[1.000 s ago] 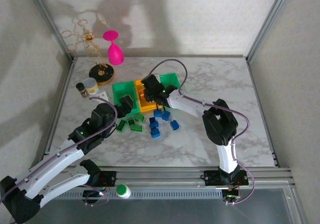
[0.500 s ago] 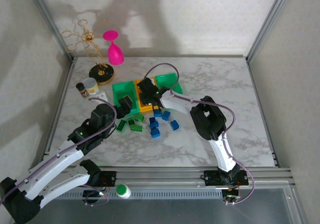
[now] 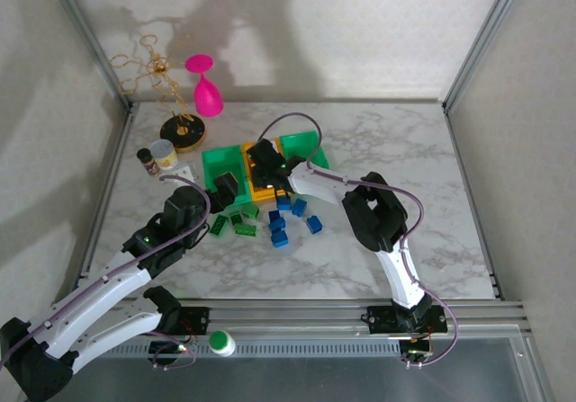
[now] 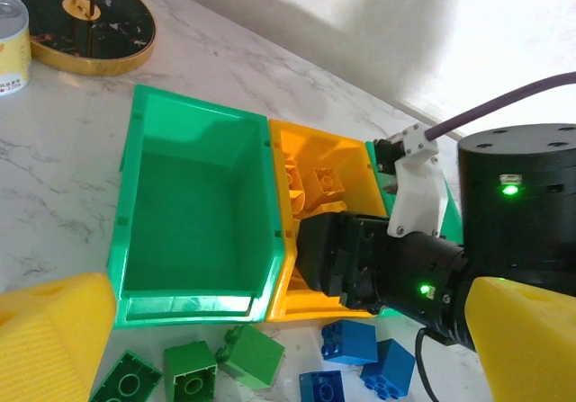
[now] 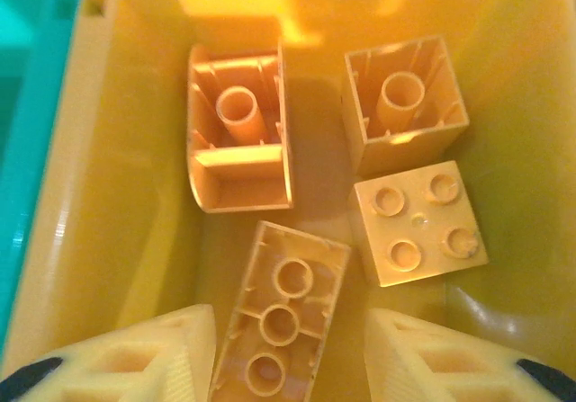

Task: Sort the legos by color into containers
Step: Place the lego in the container, then pick up the lego from the center of the table.

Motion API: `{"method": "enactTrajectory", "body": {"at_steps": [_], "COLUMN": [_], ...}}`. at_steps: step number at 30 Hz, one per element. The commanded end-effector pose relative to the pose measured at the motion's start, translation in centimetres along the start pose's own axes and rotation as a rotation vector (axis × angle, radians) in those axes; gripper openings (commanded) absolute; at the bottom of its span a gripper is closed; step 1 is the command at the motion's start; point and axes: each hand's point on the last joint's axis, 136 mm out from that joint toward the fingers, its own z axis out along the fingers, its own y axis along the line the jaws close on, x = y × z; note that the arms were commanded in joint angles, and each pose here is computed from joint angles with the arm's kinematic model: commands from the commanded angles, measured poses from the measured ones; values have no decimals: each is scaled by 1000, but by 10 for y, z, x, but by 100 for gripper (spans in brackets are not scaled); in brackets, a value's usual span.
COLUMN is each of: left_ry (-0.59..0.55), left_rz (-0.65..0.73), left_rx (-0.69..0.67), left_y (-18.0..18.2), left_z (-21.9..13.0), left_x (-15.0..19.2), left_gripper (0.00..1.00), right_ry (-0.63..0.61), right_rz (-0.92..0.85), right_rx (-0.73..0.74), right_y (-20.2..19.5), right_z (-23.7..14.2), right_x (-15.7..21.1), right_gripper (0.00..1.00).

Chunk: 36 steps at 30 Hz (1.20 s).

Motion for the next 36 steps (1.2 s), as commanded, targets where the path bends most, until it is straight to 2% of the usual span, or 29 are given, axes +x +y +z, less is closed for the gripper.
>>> {"method": "enactTrajectory", "body": {"at_steps": [1, 9, 13, 20, 24, 30, 36], "left_ry": [0, 8, 31, 88, 120, 157, 179], "left_rz": [-10, -15, -25, -53, -58, -37, -26], "left_rx": [4, 20, 47, 117, 155, 188, 182], "left_y": [1, -3, -7, -18, -27, -44, -48], "left_z": [-1, -4, -3, 0, 1, 1, 6], "left_x": [-2, -4, 1, 20, 34, 56, 67], "left_gripper": [100, 100, 100, 100, 100, 100, 100], "right_ry": [-99, -159, -175, -88, -44, 47, 106], "right_rz": [3, 24, 45, 76, 107, 96, 55], "right_rx": [-32, -18, -20, 31, 13, 32, 45], "right_y": [9, -2, -15, -57, -74, -91, -96], "right_z": [-40, -81, -109, -137, -146, -139, -123], "right_x": [-37, -55, -46, 19, 62, 113, 139], "right_gripper": [47, 45, 46, 50, 54, 62, 65]}}
